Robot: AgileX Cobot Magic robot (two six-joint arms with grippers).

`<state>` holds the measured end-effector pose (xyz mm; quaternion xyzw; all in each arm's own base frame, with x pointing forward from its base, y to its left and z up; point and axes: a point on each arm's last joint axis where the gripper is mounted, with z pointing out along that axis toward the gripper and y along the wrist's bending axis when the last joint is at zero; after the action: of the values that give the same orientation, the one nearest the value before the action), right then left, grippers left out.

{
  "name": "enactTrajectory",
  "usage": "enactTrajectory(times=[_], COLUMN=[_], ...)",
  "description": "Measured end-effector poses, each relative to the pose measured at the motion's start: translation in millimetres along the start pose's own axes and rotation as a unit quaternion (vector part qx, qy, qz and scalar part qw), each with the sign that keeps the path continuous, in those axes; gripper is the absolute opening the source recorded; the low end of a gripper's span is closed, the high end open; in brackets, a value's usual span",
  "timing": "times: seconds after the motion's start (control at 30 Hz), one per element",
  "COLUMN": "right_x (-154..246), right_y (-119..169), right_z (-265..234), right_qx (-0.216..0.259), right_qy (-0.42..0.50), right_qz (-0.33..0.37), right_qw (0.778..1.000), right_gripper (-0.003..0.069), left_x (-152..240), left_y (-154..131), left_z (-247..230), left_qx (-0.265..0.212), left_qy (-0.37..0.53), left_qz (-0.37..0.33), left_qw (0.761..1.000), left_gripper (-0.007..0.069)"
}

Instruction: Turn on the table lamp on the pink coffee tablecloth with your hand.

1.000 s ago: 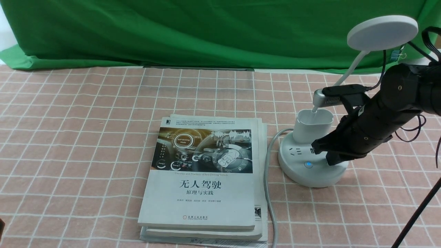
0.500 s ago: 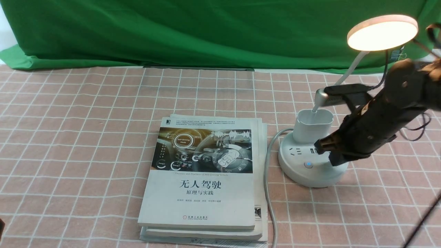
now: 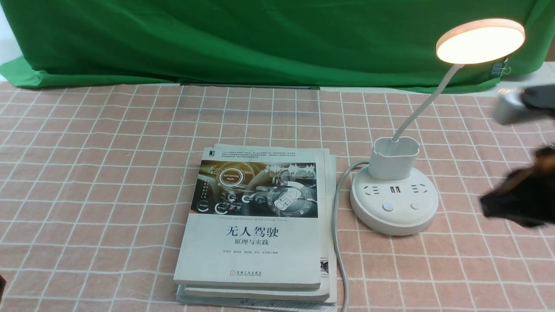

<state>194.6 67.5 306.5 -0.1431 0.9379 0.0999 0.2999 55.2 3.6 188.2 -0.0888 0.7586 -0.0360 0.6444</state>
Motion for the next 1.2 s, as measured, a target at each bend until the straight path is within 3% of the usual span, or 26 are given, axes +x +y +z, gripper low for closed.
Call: enactTrajectory(times=[0.23, 0.63, 0.77, 1.0, 1.2], right_x=[28, 43, 64, 151, 190], right_y=[4, 8, -1, -22, -27], right_z=[-37, -77, -84, -34, 2], right_qx=[-0.003, -0.005, 0.048, 0.161, 0.178], right_qy=[-0.067, -0.161, -0.252, -0.361, -0.367], right_qz=[0.030, 0.008, -0.054, -0.033, -0.008], right_qw=[0.997, 0.987, 0.965, 0.918, 0.913], right_gripper=[0.0043, 0.0049, 0.0025, 0.0025, 0.0025], left_x=[0, 0, 0, 0, 0], left_y=[0, 0, 0, 0, 0], left_z=[0, 0, 0, 0, 0], left_qx=[0.000, -0.001, -0.004, -0.004, -0.004], left_qy=[0.000, 0.000, -0.001, -0.001, -0.001], left_qz=[0.000, 0.000, -0.002, -0.001, -0.001], left_qw=[1.000, 1.000, 1.000, 1.000, 1.000], left_gripper=[0.0019, 0.0019, 0.0019, 0.0019, 0.0019])
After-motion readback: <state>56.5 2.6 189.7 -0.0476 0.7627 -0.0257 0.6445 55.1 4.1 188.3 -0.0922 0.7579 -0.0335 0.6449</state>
